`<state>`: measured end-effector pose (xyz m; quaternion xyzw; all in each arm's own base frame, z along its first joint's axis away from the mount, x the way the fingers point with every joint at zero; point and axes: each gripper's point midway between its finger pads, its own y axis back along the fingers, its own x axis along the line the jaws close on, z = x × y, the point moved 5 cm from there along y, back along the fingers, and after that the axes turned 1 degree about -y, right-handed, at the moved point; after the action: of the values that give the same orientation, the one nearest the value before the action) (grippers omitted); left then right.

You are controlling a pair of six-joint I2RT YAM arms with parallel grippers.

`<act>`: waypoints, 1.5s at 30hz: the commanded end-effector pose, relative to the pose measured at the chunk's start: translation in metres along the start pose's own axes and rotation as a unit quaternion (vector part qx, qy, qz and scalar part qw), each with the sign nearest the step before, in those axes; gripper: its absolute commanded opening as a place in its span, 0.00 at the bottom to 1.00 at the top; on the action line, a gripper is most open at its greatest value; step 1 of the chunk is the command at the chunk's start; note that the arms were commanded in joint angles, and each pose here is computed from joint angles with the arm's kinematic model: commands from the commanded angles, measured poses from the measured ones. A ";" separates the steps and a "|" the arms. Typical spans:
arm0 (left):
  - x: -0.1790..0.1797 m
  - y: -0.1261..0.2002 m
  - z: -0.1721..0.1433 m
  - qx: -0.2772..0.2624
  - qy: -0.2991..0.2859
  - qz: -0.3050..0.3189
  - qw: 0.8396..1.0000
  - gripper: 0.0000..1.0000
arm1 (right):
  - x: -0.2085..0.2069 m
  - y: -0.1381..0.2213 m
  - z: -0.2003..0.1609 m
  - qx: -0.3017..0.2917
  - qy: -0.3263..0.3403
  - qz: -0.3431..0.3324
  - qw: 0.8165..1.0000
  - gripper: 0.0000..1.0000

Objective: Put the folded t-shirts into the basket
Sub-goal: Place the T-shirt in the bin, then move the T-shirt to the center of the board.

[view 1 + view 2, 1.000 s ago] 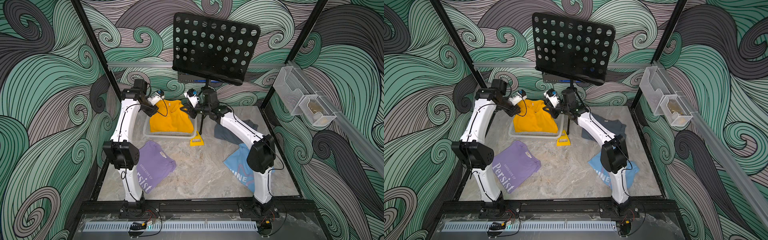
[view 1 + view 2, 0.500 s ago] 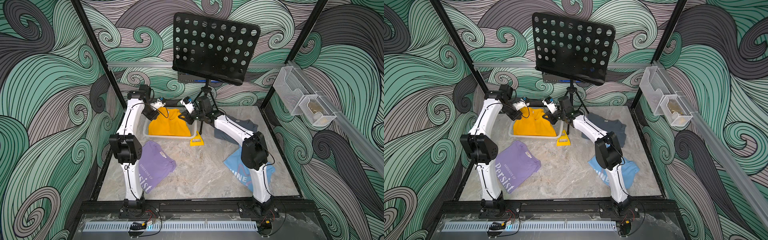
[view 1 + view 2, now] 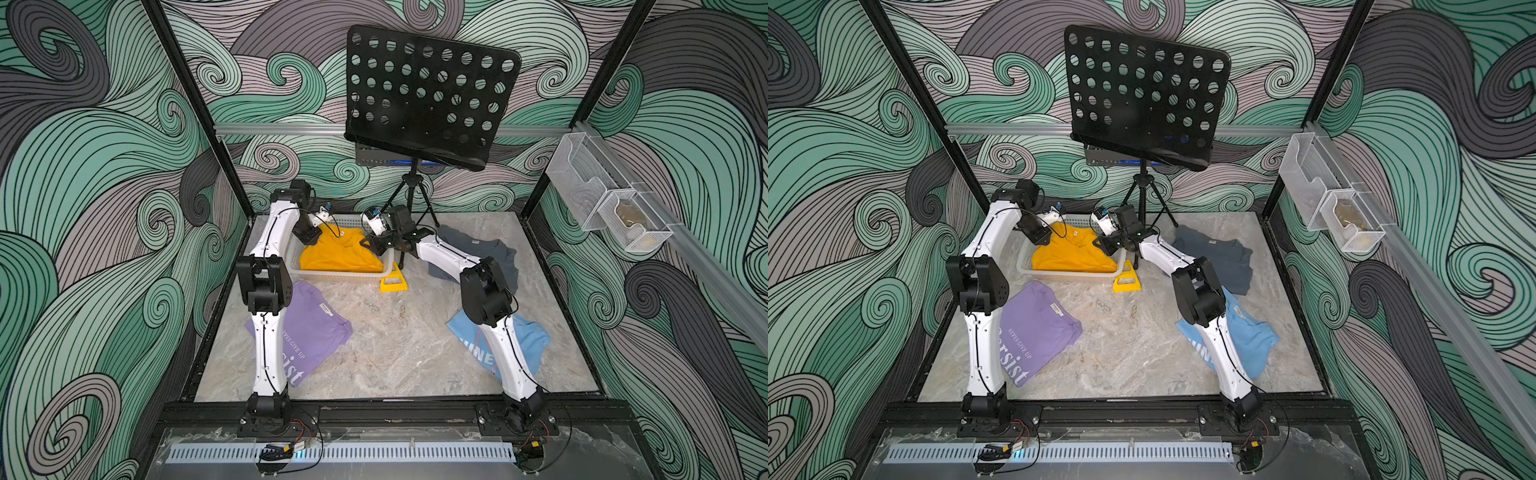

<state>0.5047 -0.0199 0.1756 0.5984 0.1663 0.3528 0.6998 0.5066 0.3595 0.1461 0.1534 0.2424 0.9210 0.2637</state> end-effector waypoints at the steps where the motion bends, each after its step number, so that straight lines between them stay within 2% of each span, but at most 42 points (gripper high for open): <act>1: 0.026 -0.008 0.018 -0.028 0.008 0.067 0.997 0.38 | -0.026 -0.001 0.019 -0.019 0.020 -0.063 0.998 0.37; 4: 0.027 -0.009 0.028 -0.037 0.022 0.088 0.995 0.47 | -0.042 -0.003 0.026 -0.024 0.040 -0.115 0.992 0.48; 7: 0.026 0.006 0.037 -0.057 0.041 0.102 0.992 0.68 | -0.044 0.007 0.039 -0.035 0.050 -0.117 0.991 0.55; 9: 0.027 0.025 0.041 -0.074 0.059 0.114 0.989 0.73 | -0.036 0.017 0.052 -0.044 0.061 -0.107 0.991 0.59; 13: 0.022 0.058 0.035 -0.087 0.077 0.121 0.986 0.78 | -0.018 0.040 0.071 -0.049 0.080 -0.079 0.992 0.63; 17: 0.002 0.089 0.014 -0.072 0.079 0.104 0.989 0.81 | 0.010 0.065 0.075 -0.037 0.116 -0.055 0.991 0.69; 22: -0.048 0.110 -0.035 -0.046 0.059 0.054 0.996 0.78 | 0.049 0.123 0.070 -0.049 0.142 -0.013 0.989 0.70; 25: -0.093 0.115 -0.073 -0.044 0.012 0.012 0.999 0.78 | 0.072 0.155 0.054 -0.050 0.159 0.014 0.986 0.78; 29: -0.159 0.103 -0.124 -0.050 -0.082 -0.050 0.994 0.79 | 0.092 0.188 0.015 -0.029 0.180 0.039 0.982 0.80; 33: -0.204 0.069 -0.162 -0.024 -0.154 -0.081 0.984 0.82 | 0.099 0.214 -0.025 -0.007 0.175 0.052 0.983 0.79; 38: -0.243 0.029 -0.163 0.011 -0.197 -0.123 0.973 0.76 | 0.087 0.238 -0.064 0.013 0.137 0.041 0.990 0.79; 45: -0.269 -0.014 -0.145 0.098 -0.179 -0.169 0.964 0.58 | 0.053 0.270 -0.097 0.043 0.076 -0.003 0.996 0.78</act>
<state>0.2162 -0.0887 0.0799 0.6812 0.1606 0.0826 0.7094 0.3227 0.1641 0.2125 0.0837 0.3045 0.9163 0.2465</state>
